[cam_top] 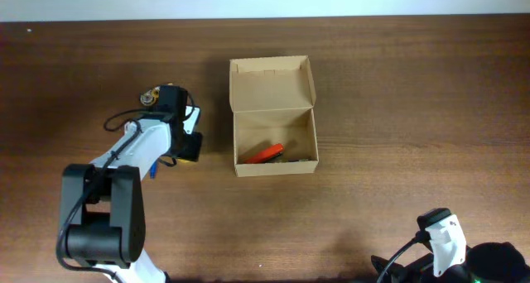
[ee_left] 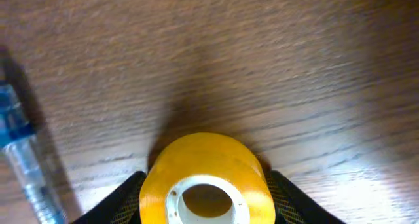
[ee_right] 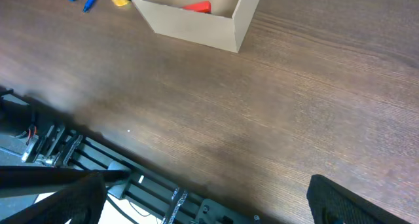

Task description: Pack container

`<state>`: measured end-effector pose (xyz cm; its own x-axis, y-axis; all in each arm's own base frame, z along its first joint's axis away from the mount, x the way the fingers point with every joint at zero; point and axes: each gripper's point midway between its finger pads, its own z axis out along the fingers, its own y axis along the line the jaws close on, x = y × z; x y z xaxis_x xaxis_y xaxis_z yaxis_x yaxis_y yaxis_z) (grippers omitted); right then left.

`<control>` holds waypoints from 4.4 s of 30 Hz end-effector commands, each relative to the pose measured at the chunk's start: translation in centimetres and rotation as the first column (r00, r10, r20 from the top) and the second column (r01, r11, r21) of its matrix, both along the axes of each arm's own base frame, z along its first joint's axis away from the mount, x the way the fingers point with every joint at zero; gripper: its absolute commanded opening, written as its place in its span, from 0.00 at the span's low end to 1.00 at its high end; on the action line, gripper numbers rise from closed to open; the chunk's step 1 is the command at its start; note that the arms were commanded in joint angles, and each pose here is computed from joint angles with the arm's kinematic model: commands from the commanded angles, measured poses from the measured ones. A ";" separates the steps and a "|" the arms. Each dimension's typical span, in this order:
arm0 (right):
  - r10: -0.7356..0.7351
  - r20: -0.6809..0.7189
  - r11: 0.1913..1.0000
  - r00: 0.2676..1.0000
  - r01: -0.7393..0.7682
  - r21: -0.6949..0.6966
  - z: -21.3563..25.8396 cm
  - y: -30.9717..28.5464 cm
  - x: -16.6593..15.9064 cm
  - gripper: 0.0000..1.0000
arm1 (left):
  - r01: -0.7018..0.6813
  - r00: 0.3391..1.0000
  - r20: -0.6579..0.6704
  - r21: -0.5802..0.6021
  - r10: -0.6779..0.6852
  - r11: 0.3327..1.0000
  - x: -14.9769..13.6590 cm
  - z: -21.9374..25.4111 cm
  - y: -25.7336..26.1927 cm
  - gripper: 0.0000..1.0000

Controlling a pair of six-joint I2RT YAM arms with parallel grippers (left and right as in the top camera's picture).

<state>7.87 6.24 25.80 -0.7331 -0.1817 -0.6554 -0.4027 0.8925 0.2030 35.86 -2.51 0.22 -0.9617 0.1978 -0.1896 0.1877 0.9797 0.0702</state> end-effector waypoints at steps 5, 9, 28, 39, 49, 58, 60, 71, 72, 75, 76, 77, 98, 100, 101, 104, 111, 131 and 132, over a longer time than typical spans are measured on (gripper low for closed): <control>0.013 0.001 1.000 1.000 -0.013 -0.001 -0.1 0.1 -0.1 0.99 | -0.005 0.980 0.201 -0.003 0.006 1.000 4.1 7.4 -0.7 0.38; 0.013 0.001 1.000 1.000 -0.013 -0.001 -0.1 0.1 -0.1 0.99 | 0.059 0.950 0.309 -0.015 -0.051 0.998 5.3 11.6 -3.4 0.37; 0.013 0.001 1.000 1.000 -0.013 -0.001 -0.1 0.1 -0.1 0.99 | 0.580 0.707 0.542 -0.078 -0.454 0.811 3.8 16.8 -24.6 0.37; 0.013 0.001 1.000 1.000 -0.013 -0.001 -0.1 0.1 -0.1 0.99 | 0.651 0.696 0.465 -0.088 -0.547 0.754 3.2 11.2 -27.5 0.36; 0.013 0.001 1.000 1.000 -0.013 -0.001 -0.1 0.1 -0.1 0.99 | 0.664 0.695 0.433 -0.079 -0.575 0.743 3.3 8.8 -27.8 0.36; 0.013 0.001 1.000 1.000 -0.013 -0.001 -0.1 0.1 -0.1 0.99 | 0.668 0.682 0.457 -0.074 -0.570 0.740 3.9 9.0 -28.2 0.59; 0.013 0.001 1.000 1.000 -0.013 -0.001 -0.1 0.1 -0.1 0.99 | 0.668 0.682 0.458 -0.074 -0.570 0.740 3.9 9.0 -28.2 0.67; 0.013 0.001 1.000 1.000 -0.013 -0.001 -0.1 0.1 -0.1 0.99 | 0.668 0.682 0.460 -0.074 -0.569 0.740 3.8 9.6 -28.2 0.73; 0.013 0.001 1.000 1.000 -0.013 -0.001 -0.1 0.1 -0.1 0.99 | 0.668 0.681 0.463 -0.073 -0.568 0.740 3.8 10.3 -28.1 0.73; 0.013 0.001 1.000 1.000 -0.013 -0.001 -0.1 0.1 -0.1 0.99 | 0.667 0.673 0.482 -0.068 -0.561 0.742 3.8 13.2 -28.1 0.74; 0.013 0.001 1.000 1.000 -0.013 -0.001 -0.1 0.1 -0.1 0.99 | 0.664 0.670 0.492 -0.064 -0.555 0.745 3.9 14.5 -27.9 0.74; 0.013 0.001 1.000 1.000 -0.013 -0.001 -0.1 0.1 -0.1 0.99 | 0.660 0.668 0.501 -0.056 -0.550 0.750 3.9 15.7 -27.6 0.73; 0.013 0.001 1.000 1.000 -0.013 -0.001 -0.1 0.1 -0.1 0.99 | 0.237 0.845 0.493 0.004 -0.208 0.972 7.3 23.2 -5.6 0.73; 0.013 0.001 1.000 1.000 -0.013 -0.001 -0.1 0.1 -0.1 0.99 | 0.226 0.852 0.479 0.031 -0.213 0.974 7.4 23.0 -3.7 0.74; 0.013 0.001 1.000 1.000 -0.013 -0.001 -0.1 0.1 -0.1 0.99 | 0.219 0.856 0.471 0.043 -0.214 0.975 7.3 22.9 -2.6 0.74; 0.013 0.001 1.000 1.000 -0.013 -0.001 -0.1 0.1 -0.1 0.99 | 0.196 0.867 0.454 0.071 -0.206 0.978 7.3 22.6 0.0 0.75; 0.013 0.001 1.000 1.000 -0.013 -0.001 -0.1 0.1 -0.1 0.99 | 0.125 0.890 0.433 0.074 -0.145 0.989 7.0 21.8 5.9 0.79; 0.013 0.001 1.000 1.000 -0.013 -0.001 -0.1 0.1 -0.1 0.99 | 0.327 0.916 0.222 0.065 -0.333 0.943 9.9 9.3 8.0 0.96; 0.013 0.001 1.000 1.000 -0.013 -0.001 -0.1 0.1 -0.1 0.99 | 0.337 0.914 0.217 0.061 -0.342 0.940 10.1 8.7 7.9 0.99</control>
<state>7.87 6.23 25.80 -0.7332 -0.1813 -0.6554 -0.4022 0.8928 0.2030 45.76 5.73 10.38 -0.7894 0.4745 -0.3894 0.4370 0.8800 0.1863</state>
